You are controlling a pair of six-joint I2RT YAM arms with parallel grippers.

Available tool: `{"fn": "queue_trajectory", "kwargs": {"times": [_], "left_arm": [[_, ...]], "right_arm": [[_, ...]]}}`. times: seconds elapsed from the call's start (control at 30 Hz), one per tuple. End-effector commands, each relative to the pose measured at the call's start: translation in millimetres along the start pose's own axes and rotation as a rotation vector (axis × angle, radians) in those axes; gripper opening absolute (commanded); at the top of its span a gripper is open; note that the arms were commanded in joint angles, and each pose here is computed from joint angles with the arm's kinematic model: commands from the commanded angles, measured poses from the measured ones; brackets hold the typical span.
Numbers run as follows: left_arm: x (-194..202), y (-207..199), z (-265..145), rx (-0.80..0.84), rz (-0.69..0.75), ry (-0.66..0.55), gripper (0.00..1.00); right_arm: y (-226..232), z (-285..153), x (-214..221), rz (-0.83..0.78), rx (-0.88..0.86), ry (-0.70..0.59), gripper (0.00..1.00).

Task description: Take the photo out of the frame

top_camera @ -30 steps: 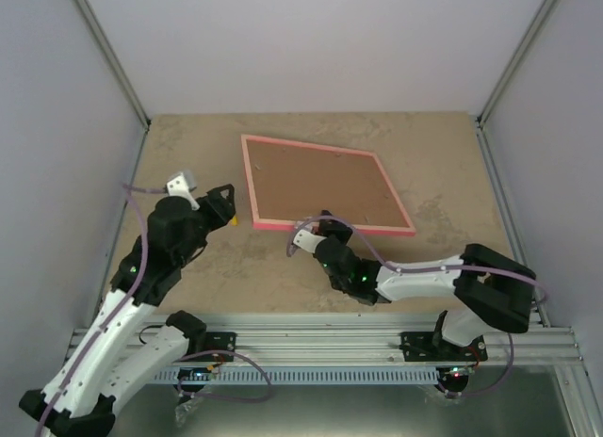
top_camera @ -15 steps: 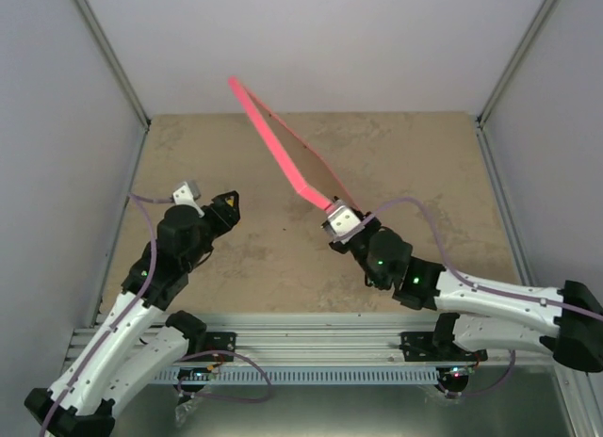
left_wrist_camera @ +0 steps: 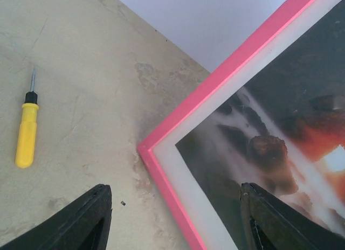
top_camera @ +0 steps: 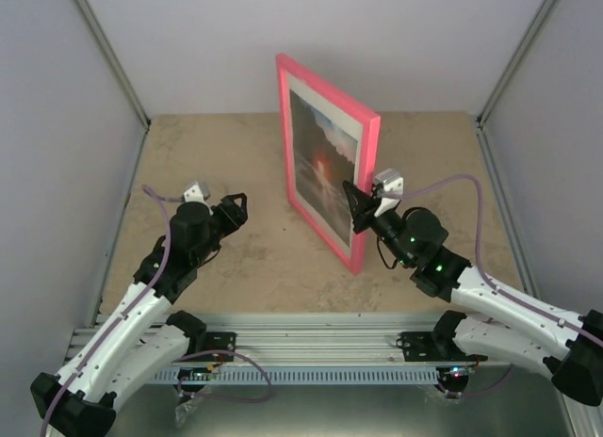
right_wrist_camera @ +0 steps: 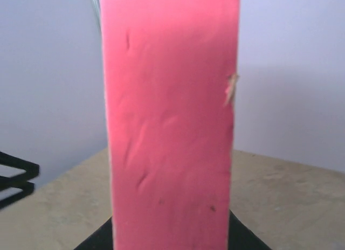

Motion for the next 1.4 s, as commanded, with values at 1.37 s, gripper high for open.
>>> {"fn": "queue_trajectory", "kwargs": {"times": [1.37], "left_arm": [[43,20,45,-0.082,0.065,0.153,0.65]], "right_arm": [[-171,33,243,0.914,0.070,0.792,0.00]]}}
Point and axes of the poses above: each gripper's point midway between its finger pads, its own z axis out along the fingers, its own y axis along the line the jaws close on, x = y × z, the point moved 2 cm from there along -z, back along the fingers, and after that the axes turned 9 degrees about z, right-handed, at the moved point
